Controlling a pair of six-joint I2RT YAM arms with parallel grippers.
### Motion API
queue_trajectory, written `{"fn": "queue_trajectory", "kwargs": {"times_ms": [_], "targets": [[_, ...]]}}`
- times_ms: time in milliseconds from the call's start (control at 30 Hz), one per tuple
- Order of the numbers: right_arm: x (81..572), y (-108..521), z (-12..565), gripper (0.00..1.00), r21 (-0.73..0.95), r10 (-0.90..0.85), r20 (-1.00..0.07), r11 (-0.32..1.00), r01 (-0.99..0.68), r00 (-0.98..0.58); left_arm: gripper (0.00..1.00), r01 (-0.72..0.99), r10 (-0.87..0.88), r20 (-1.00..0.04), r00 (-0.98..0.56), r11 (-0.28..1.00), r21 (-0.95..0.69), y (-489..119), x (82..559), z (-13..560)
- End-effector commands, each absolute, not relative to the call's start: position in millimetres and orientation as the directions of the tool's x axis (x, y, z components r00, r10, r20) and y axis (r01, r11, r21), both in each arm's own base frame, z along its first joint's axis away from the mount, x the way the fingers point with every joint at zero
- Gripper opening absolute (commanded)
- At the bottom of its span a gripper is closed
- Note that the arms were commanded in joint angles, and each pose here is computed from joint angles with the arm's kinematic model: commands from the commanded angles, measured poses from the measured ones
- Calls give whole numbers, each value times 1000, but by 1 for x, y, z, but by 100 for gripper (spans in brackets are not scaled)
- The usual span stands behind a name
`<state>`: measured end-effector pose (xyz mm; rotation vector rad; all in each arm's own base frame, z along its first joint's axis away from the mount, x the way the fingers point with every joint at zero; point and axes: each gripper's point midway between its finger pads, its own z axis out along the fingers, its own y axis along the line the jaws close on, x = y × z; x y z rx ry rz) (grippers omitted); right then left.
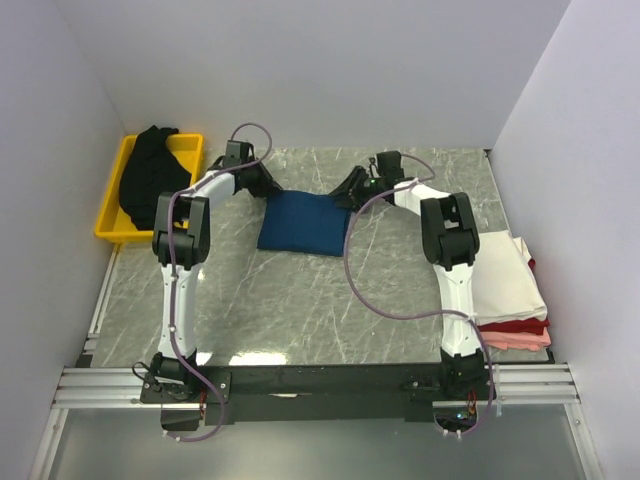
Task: Fold and stack the t-shirts
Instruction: Fold the tshirt, then neatly place the folded tshirt to the corner
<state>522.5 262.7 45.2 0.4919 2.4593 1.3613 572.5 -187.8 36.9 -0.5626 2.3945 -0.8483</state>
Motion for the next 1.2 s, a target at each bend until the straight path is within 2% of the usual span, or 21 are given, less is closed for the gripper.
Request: {"fn": "queue_trajectory", "kwargs": {"times_ms": [0, 167, 267, 500, 733, 933, 1167], "targets": [[526, 241, 104, 51, 864, 449, -194, 499, 65, -872, 23, -156, -532, -433, -727, 743, -651, -169, 578, 89], [513, 212, 123, 55, 821, 469, -277, 569, 47, -838, 38, -130, -516, -491, -702, 771, -623, -159, 572, 123], [498, 207, 121, 57, 803, 465, -287, 593, 54, -838, 40, -124, -499, -495, -711, 782, -611, -160, 558, 130], [467, 199, 90, 59, 778, 450, -268, 622, 84, -852, 40, -54, -442, -510, -738, 791, -609, -207, 499, 149], [451, 206, 67, 62, 734, 411, -284, 674, 80, -866, 32, 27, -343, -419, -840, 746, -665, -305, 420, 113], [444, 218, 47, 64, 716, 400, -275, 692, 92, -874, 32, 61, -260, -387, -884, 758, -649, -351, 393, 87], [447, 224, 30, 64, 648, 390, -298, 753, 115, -871, 32, 41, -224, -355, -908, 793, -607, -361, 382, 56]]}}
